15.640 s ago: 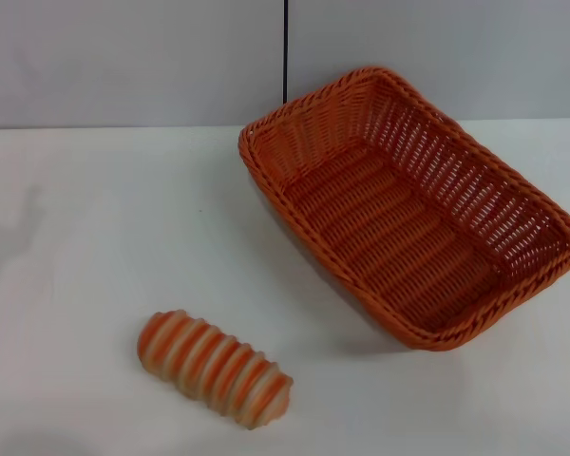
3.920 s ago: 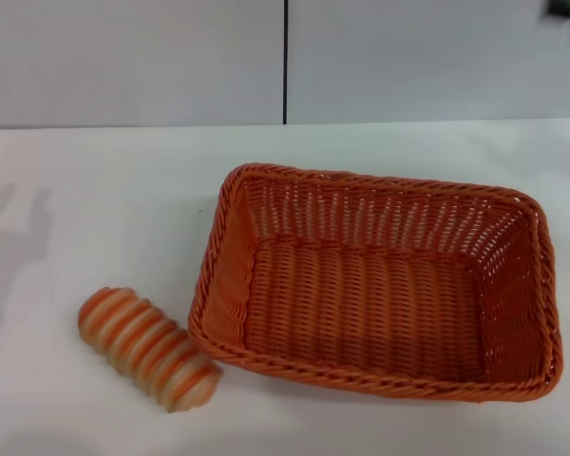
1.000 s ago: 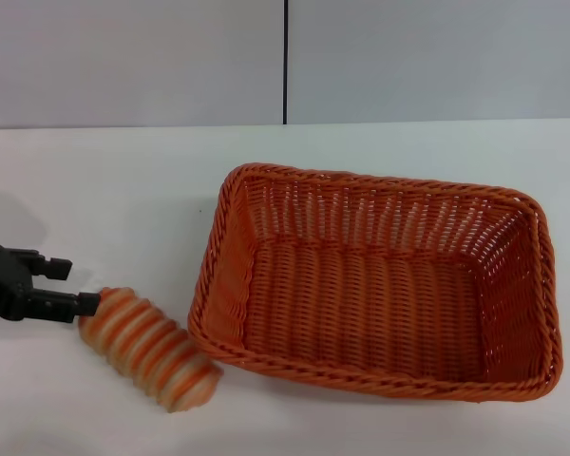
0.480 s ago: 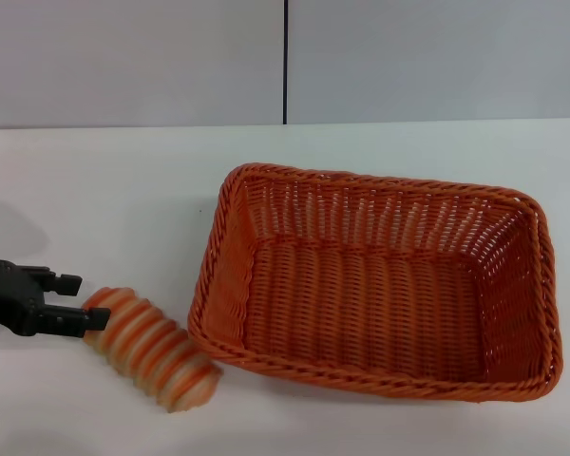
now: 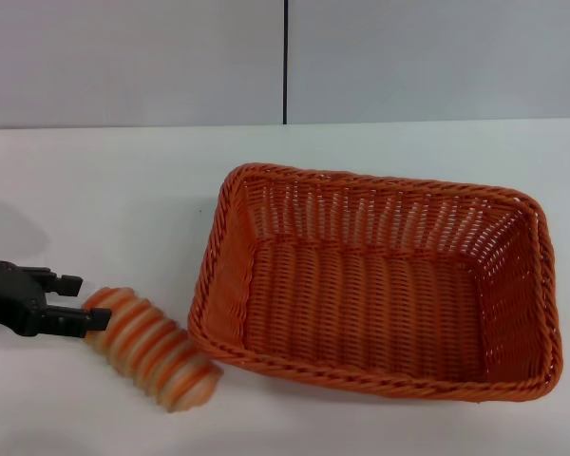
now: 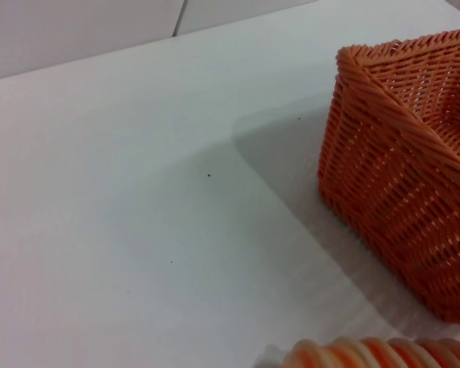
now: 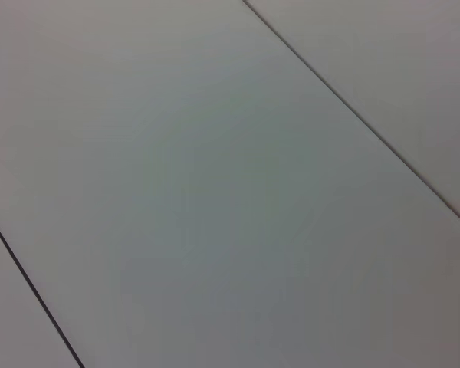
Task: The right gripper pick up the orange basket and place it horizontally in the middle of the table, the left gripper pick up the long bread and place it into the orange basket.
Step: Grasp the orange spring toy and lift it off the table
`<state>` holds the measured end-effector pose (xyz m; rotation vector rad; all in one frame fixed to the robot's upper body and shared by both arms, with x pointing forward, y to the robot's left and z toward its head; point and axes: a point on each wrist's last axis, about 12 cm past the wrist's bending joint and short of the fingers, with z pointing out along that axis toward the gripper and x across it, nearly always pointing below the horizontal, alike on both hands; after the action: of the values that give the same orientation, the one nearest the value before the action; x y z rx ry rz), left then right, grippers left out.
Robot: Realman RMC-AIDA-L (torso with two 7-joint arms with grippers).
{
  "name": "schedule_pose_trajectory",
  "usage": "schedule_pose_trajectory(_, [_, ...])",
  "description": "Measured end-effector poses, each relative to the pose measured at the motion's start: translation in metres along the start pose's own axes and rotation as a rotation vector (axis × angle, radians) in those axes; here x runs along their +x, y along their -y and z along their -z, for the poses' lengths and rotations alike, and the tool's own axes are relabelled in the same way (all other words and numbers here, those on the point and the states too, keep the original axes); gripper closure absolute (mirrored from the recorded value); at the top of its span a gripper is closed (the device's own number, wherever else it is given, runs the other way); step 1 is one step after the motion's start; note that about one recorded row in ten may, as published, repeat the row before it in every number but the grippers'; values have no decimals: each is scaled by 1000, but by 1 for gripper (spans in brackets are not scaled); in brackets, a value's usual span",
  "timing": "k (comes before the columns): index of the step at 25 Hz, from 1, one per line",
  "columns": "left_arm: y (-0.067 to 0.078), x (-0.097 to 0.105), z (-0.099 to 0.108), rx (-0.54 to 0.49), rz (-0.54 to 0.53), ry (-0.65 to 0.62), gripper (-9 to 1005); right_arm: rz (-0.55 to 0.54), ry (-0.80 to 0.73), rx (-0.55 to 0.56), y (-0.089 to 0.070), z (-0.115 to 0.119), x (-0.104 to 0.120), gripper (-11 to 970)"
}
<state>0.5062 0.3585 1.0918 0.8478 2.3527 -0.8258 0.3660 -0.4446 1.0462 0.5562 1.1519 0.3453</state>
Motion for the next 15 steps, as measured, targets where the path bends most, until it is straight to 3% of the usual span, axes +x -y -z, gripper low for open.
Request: schedule_pose_trajectory(15, [0,2,-6,16,3,-5,184,-13,3,-5,-1,-1,0,536])
